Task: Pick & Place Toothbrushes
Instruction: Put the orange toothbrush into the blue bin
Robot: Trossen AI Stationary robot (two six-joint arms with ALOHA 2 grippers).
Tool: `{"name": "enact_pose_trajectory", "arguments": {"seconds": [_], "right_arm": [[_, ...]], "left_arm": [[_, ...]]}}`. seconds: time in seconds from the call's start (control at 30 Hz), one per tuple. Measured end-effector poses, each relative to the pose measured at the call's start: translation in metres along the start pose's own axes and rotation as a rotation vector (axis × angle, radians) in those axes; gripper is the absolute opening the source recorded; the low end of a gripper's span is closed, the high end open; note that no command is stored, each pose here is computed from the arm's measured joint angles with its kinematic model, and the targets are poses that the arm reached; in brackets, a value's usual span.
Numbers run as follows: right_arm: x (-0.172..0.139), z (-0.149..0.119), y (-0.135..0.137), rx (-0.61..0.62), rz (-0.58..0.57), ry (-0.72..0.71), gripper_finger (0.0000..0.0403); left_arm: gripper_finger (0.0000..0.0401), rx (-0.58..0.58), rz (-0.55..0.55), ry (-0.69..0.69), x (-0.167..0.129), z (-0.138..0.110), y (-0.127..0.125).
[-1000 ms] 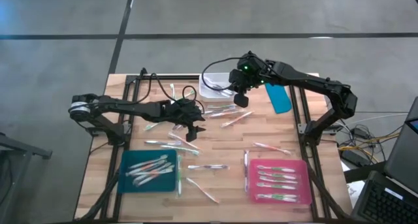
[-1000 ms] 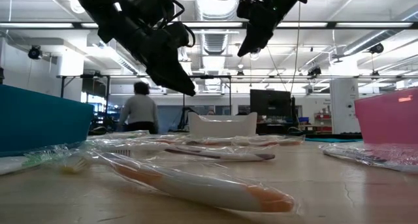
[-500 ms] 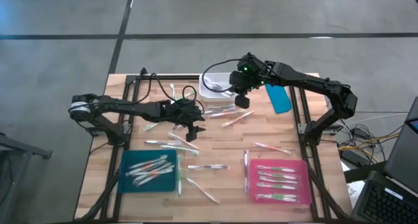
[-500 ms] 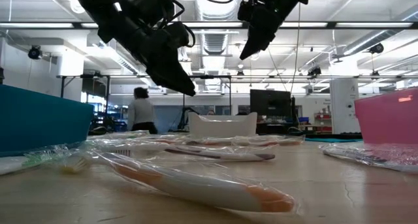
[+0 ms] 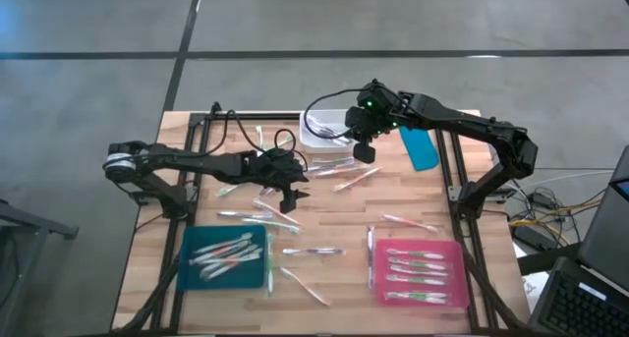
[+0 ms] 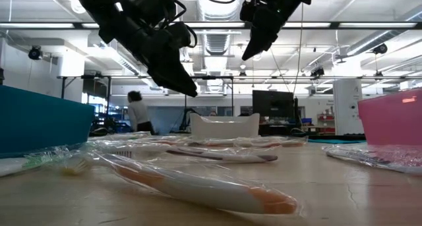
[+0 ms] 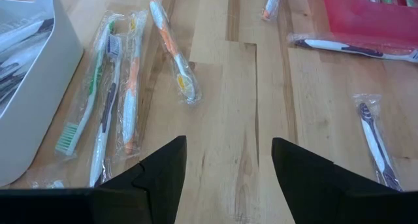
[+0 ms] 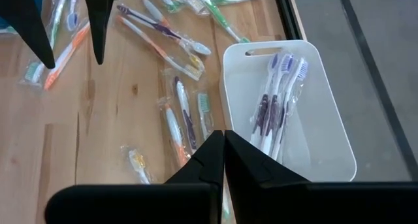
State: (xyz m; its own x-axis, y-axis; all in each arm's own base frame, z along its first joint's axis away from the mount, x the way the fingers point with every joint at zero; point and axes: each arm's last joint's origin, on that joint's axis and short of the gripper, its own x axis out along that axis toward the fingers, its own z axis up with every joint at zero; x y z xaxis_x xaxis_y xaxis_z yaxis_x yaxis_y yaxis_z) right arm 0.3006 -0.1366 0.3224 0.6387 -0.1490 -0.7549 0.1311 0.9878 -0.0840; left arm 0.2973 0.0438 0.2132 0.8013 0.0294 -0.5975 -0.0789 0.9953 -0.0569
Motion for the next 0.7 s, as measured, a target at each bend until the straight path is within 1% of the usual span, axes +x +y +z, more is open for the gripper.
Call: {"name": "enact_pose_trajectory", "arguments": {"seconds": [0.17,0.2,0.27,0.33,0.37,0.5,0.6,0.7], "right_arm": [[-0.001,-0.002,0.000,0.056,-0.004,0.032,0.0008],[-0.004,-0.004,0.001,0.052,-0.012,0.053,0.0008],[-0.012,-0.006,0.007,0.013,-0.066,0.087,0.0008],[-0.023,-0.006,0.014,-0.019,-0.128,0.076,0.0008],[-0.029,-0.007,0.017,-0.026,-0.139,0.063,0.0008],[-0.044,-0.015,0.032,-0.021,-0.122,0.033,0.0008],[-0.056,-0.028,0.043,-0.039,-0.109,0.021,0.0008],[-0.065,-0.042,0.050,-0.028,-0.101,0.010,0.0008]], "left_arm": [[0.0230,0.000,0.000,0.000,0.000,0.000,0.000],[0.0230,0.000,0.000,0.000,0.000,0.000,0.000],[0.0230,0.000,0.000,0.000,0.000,0.000,0.000],[0.0230,0.000,0.000,0.000,0.000,0.000,0.000],[0.0230,0.000,0.000,0.000,0.000,0.000,0.000],[0.0230,0.000,0.000,0.000,0.000,0.000,0.000],[0.0230,0.000,0.000,0.000,0.000,0.000,0.000],[0.0230,0.000,0.000,0.000,0.000,0.000,0.000]]}}
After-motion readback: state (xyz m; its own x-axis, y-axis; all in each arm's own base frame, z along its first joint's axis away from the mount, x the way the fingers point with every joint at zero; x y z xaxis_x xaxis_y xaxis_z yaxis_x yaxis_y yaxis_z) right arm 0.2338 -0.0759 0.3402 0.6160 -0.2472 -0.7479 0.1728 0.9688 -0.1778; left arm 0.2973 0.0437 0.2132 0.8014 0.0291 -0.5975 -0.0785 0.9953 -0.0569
